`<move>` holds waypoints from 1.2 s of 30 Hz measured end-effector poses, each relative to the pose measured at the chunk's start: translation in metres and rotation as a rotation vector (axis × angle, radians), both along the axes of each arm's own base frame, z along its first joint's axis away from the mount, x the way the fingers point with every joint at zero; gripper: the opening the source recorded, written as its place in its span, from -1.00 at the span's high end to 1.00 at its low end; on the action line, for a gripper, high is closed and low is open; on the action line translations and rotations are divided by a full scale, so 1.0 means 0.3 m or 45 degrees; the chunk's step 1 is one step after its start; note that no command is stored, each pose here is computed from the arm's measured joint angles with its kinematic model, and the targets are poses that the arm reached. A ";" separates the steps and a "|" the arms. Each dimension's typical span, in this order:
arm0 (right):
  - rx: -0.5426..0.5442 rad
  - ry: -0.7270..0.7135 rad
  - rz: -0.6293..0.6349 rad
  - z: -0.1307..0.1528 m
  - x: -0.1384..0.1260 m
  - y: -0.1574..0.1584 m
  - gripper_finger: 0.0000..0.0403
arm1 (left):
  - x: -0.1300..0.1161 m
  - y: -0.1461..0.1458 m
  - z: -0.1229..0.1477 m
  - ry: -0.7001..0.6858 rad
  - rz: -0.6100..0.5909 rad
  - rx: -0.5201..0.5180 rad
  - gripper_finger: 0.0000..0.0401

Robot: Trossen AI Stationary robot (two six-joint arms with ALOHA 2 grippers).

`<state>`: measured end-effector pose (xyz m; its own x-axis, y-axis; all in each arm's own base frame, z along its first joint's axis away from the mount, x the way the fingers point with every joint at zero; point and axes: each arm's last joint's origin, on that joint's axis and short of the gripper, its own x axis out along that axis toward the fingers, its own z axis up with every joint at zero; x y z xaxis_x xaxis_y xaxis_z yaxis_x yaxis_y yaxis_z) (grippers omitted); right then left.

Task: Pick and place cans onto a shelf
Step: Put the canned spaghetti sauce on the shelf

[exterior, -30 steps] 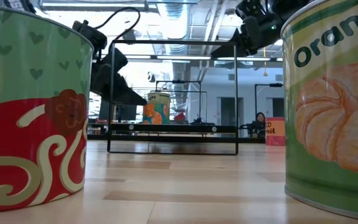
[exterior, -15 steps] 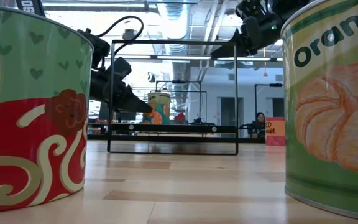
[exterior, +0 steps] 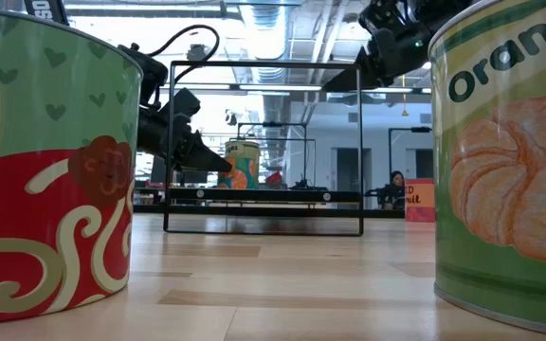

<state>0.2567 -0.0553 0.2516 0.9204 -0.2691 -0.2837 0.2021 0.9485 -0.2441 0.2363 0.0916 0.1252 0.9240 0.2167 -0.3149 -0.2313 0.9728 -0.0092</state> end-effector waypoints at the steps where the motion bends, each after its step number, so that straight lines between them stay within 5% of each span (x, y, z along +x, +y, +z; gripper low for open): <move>1: 0.001 0.006 0.000 -0.001 0.000 0.000 0.94 | 0.000 0.000 0.000 0.001 -0.002 -0.001 1.00; 10: 0.006 0.055 -0.002 -0.013 -0.004 0.001 0.95 | -0.012 -0.005 0.013 0.053 -0.021 0.031 1.00; 19: -0.030 0.081 0.012 -0.016 -0.006 0.001 0.96 | -0.077 -0.036 0.116 0.108 -0.051 0.075 1.00; 36: -0.071 0.056 0.022 0.004 -0.016 0.002 0.96 | -0.304 -0.298 0.354 0.165 -0.163 0.039 1.00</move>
<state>0.2518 -0.0546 0.2528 0.9118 -0.2702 -0.3091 0.1739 0.9362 -0.3053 0.1452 0.0022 0.2313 0.8969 0.1115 -0.4279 -0.1033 0.9937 0.0425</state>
